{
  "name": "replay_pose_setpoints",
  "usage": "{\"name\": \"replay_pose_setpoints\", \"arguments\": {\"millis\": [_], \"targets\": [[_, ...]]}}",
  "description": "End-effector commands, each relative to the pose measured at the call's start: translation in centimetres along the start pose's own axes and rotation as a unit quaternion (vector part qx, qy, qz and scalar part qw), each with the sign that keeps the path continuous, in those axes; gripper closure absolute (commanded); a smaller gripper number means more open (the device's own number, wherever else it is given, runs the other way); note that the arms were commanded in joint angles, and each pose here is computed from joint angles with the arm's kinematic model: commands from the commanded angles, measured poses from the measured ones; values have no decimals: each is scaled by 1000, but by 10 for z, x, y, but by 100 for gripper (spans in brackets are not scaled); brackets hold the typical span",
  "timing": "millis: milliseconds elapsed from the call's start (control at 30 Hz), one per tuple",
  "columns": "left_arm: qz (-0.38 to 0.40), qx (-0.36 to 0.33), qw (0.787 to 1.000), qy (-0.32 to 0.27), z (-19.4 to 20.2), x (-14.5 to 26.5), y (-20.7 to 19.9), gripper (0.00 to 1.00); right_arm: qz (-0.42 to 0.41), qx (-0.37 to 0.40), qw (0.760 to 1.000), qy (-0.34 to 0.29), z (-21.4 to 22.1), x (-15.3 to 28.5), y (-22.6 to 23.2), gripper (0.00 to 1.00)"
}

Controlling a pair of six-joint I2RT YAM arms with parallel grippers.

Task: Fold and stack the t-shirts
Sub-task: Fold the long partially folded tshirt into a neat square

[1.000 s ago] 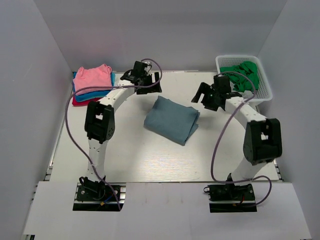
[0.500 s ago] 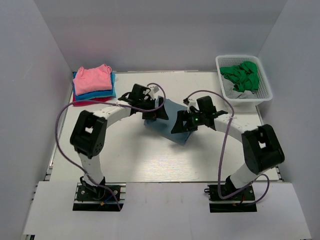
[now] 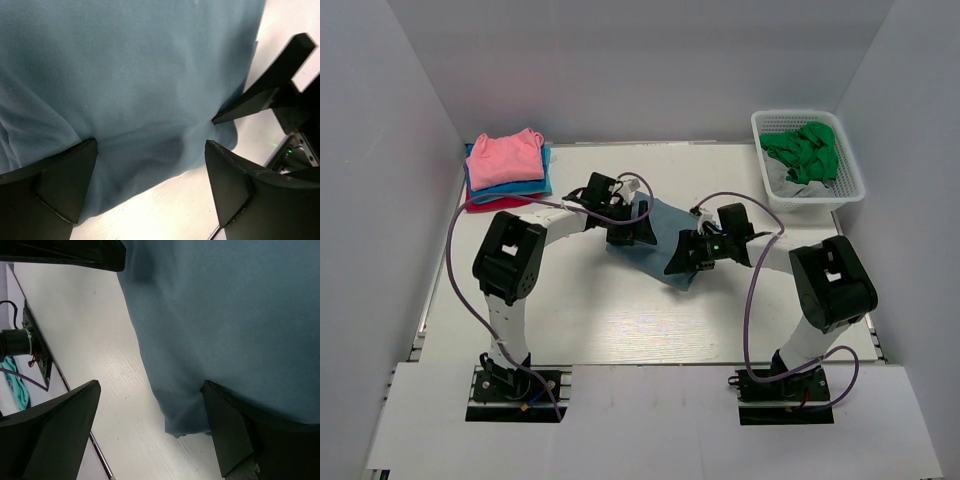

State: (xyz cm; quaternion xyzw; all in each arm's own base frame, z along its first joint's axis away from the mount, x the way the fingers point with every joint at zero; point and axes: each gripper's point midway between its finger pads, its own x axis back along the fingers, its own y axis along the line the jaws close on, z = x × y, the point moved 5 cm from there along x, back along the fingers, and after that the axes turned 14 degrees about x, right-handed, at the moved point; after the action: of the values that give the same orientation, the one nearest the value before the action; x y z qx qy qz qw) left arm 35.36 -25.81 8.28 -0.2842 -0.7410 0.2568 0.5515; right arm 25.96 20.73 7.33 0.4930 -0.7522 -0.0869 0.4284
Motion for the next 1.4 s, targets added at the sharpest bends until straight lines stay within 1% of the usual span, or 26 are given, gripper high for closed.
{"name": "replay_pose_setpoints", "arguments": {"millis": [0,33,67,133,167,200,233,267,300,333,433,467,533,633,667,733,767,800,867,900,1000,1100,1133,1200,1300,1367], "targets": [[-130,17,991,0,15,16,42,0,87,-55,992,80,60,1,-26,10],[-141,20,990,2,19,19,45,0,91,-48,992,70,55,4,-25,10],[-149,21,989,3,20,23,45,0,95,-51,992,72,59,7,-24,10],[-141,14,990,-11,12,34,31,0,92,-42,993,67,53,11,-19,10],[-119,5,993,-21,3,38,17,0,78,-31,994,67,45,12,-13,10],[-97,-5,995,-14,4,40,2,0,73,-17,996,52,35,17,-7,10],[-92,-9,995,-21,-1,44,-5,0,63,-6,997,43,24,20,-2,10],[-83,-23,996,-38,-14,52,-24,0,58,1,998,38,19,23,2,10],[-83,-24,996,-40,-16,58,-30,0,57,30,998,3,-9,32,12,10],[-76,-24,996,-50,-25,63,-40,0,54,36,998,-3,-16,35,16,10],[-70,-29,996,-55,-30,73,-46,0,37,70,996,-42,-50,52,37,10],[-96,-33,992,-71,-35,74,-39,0,32,77,995,-48,-56,57,42,10],[-142,-30,986,-81,-39,75,-27,0,21,88,994,-61,-71,67,55,10],[-185,-9,981,-62,-43,66,-7,0,22,91,993,-75,-80,75,64,10],[-212,-13,975,-70,-47,66,0,0,24,94,992,-82,-84,77,66,10],[-228,-19,971,-74,-55,64,4,0,41,89,991,-91,-88,83,66,10],[-235,-21,970,-62,-55,55,11,0,42,87,991,-91,-88,84,66,10],[-236,-29,969,-65,-59,50,6,0,44,90,991,-93,-90,84,68,10],[-237,-26,970,-55,-60,41,10,0,47,88,991,-90,-91,85,67,10],[-245,-20,968,-41,-57,33,18,0,47,87,991,-90,-92,86,68,10],[-257,-15,966,-30,-53,28,27,0,55,87,990,-93,-94,89,69,10],[-275,-24,961,-16,-43,13,44,0,63,85,990,-93,-95,90,68,10],[-257,-24,966,3,-36,7,45,0,67,86,990,-94,-95,91,67,10],[-249,-19,968,19,-29,-4,53,0,69,85,990,-93,-94,90,66,10],[-240,-19,970,32,-17,-16,53,3,79,76,990,-92,-94,89,62,10],[-243,-16,969,41,-7,-24,59,9,81,68,990,-90,-92,87,60,10]]}}
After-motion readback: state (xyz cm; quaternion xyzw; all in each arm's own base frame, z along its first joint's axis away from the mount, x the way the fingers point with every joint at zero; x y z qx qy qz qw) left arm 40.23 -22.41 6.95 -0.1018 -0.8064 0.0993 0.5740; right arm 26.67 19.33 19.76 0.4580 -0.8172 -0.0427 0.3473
